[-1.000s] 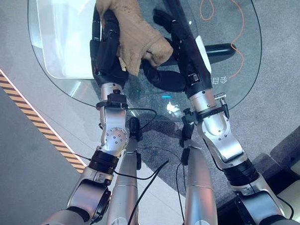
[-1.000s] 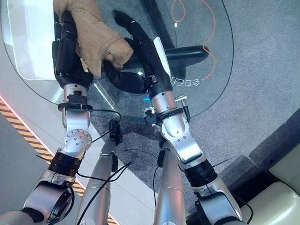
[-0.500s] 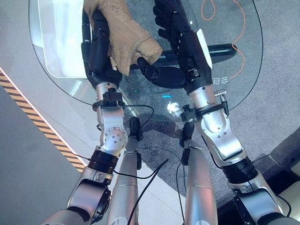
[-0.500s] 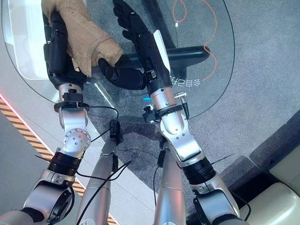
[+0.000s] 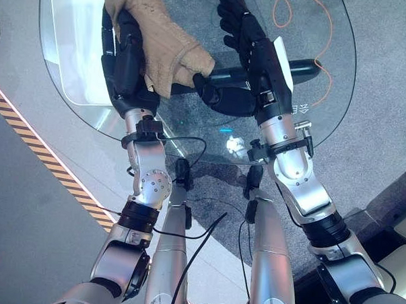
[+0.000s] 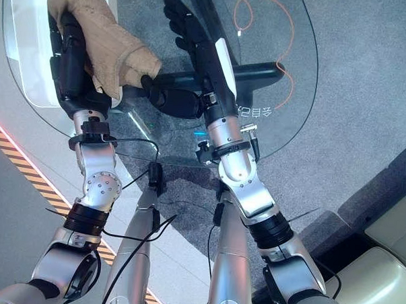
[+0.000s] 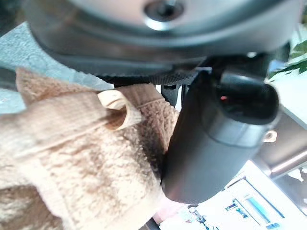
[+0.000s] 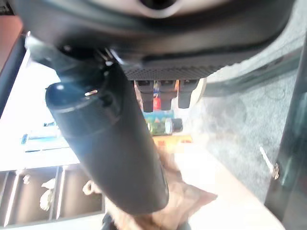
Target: Wipe the table with a cloth and put it in the basket.
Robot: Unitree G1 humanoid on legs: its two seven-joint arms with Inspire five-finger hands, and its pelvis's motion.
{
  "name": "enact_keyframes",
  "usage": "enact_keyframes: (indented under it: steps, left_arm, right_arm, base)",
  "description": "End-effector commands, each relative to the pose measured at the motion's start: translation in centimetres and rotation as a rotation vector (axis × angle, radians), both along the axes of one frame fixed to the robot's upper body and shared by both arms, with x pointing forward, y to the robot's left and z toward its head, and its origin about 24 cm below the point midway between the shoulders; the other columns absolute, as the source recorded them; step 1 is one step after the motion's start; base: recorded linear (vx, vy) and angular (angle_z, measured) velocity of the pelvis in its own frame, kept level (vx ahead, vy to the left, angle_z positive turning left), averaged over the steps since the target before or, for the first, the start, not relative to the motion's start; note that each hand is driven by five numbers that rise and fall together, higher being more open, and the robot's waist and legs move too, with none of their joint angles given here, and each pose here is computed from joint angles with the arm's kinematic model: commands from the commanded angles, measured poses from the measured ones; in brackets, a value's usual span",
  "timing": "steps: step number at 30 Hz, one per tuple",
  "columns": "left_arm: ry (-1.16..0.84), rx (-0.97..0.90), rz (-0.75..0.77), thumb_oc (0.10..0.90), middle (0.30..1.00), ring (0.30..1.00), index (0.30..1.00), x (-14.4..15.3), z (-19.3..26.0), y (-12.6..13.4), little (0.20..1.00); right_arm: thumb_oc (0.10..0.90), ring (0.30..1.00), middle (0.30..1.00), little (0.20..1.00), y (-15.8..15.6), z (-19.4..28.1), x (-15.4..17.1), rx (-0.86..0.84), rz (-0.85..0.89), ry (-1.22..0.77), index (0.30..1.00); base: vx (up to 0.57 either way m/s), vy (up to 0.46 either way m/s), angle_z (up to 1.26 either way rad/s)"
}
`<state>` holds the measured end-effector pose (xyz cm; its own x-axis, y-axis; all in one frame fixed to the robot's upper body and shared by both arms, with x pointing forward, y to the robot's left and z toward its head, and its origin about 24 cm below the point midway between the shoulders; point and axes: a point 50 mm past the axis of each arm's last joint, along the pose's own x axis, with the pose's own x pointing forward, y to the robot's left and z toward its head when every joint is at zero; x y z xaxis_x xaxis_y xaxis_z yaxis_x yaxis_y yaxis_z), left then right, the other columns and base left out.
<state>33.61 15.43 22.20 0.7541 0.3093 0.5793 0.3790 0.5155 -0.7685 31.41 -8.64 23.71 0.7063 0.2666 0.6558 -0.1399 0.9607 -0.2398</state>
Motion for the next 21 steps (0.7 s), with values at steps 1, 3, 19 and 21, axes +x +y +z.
enact_keyframes:
  steps: [1,3,19,21]
  left_arm:
    - [-0.406,0.050,0.174,0.100,0.300,0.300,0.300,-3.0,7.9,1.4,0.200]
    - [-0.394,0.063,0.204,0.100,0.300,0.300,0.300,-2.9,8.0,1.5,0.200]
    - [-0.289,0.079,0.431,0.100,0.300,0.300,0.300,-2.0,7.2,5.3,0.200]
    - [-0.271,0.086,0.463,0.100,0.300,0.300,0.300,-1.7,7.4,6.3,0.200]
  right_arm:
    - [0.800,0.900,0.900,0.900,-0.3,5.1,-2.3,0.139,-0.004,-0.292,0.900]
    - [0.800,0.900,0.900,0.900,-1.0,5.0,-2.1,0.175,-0.057,-0.303,0.900]
    - [0.800,0.900,0.900,0.900,-10.0,1.3,0.7,0.527,-0.614,-0.228,0.900]
    - [0.800,0.900,0.900,0.900,-12.3,0.0,1.5,0.575,-0.754,-0.182,0.900]
  base:
    - [0.00,0.000,0.00]
    - [0.00,0.000,0.00]
    - [0.00,0.013,-0.02]
    - [0.00,0.021,-0.05]
